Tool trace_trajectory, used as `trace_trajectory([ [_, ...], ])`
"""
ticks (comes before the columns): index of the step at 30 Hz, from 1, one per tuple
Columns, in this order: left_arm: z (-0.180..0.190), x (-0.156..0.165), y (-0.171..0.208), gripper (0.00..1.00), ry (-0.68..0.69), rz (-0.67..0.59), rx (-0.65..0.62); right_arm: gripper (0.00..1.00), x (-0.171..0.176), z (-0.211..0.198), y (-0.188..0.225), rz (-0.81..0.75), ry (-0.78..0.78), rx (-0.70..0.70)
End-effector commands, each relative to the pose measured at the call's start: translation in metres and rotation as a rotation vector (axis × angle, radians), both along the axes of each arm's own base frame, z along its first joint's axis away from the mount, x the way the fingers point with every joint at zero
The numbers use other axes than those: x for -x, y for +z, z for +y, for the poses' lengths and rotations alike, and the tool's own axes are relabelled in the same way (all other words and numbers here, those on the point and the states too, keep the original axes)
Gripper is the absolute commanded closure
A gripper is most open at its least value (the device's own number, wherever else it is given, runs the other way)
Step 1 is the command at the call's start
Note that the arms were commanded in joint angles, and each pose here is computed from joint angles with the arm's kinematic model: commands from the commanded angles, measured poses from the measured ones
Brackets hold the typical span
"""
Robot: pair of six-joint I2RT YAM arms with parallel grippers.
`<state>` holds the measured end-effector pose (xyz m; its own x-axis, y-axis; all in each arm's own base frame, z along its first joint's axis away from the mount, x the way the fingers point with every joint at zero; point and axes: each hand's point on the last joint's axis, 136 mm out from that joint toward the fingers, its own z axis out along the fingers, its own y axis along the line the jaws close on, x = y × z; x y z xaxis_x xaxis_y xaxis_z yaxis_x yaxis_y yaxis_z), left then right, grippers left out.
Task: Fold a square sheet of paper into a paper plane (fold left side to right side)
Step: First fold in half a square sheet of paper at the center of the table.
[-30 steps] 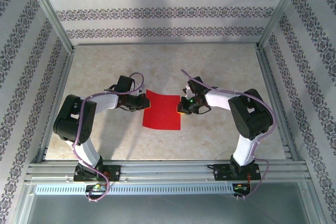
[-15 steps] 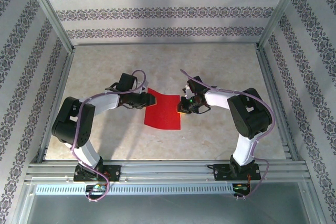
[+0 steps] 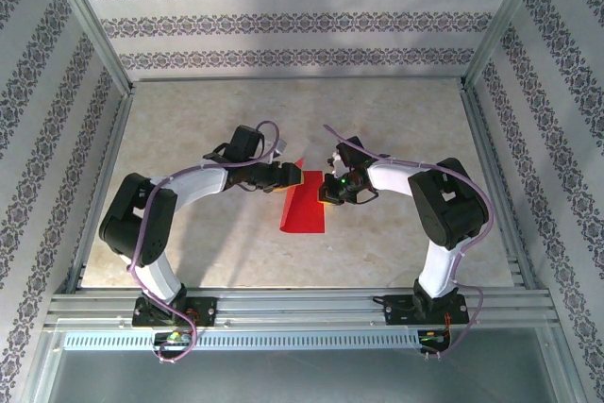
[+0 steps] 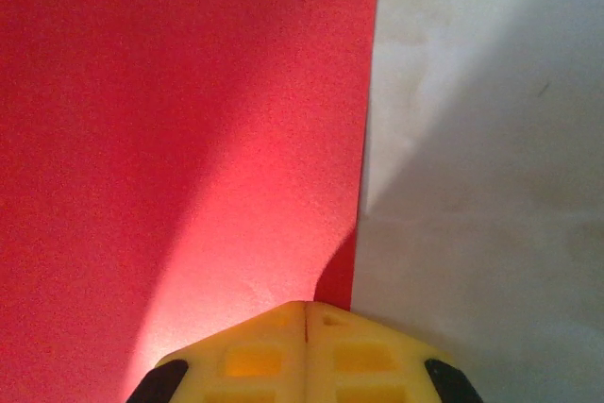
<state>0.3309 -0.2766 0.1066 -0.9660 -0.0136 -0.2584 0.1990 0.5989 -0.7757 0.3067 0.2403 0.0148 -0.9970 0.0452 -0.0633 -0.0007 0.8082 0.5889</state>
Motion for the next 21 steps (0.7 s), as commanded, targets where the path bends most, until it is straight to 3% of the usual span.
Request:
trace_trajectory([
  [1,-0.016,-0.008,0.006,0.38,-0.018,-0.022,0.037,1.0,0.006,-0.004,-0.018,0.022,0.01,0.058],
  [5,-0.021,-0.016,-0.005,0.4,-0.009,-0.016,0.031,1.0,0.006,-0.001,-0.013,0.008,0.005,0.033],
  [10,-0.023,-0.017,-0.021,0.6,-0.002,-0.001,0.01,1.0,0.003,0.005,-0.005,-0.006,0.001,-0.009],
  [21,-0.019,-0.017,-0.037,0.86,0.017,0.004,-0.046,1.0,-0.004,0.006,0.016,-0.059,-0.015,-0.04],
])
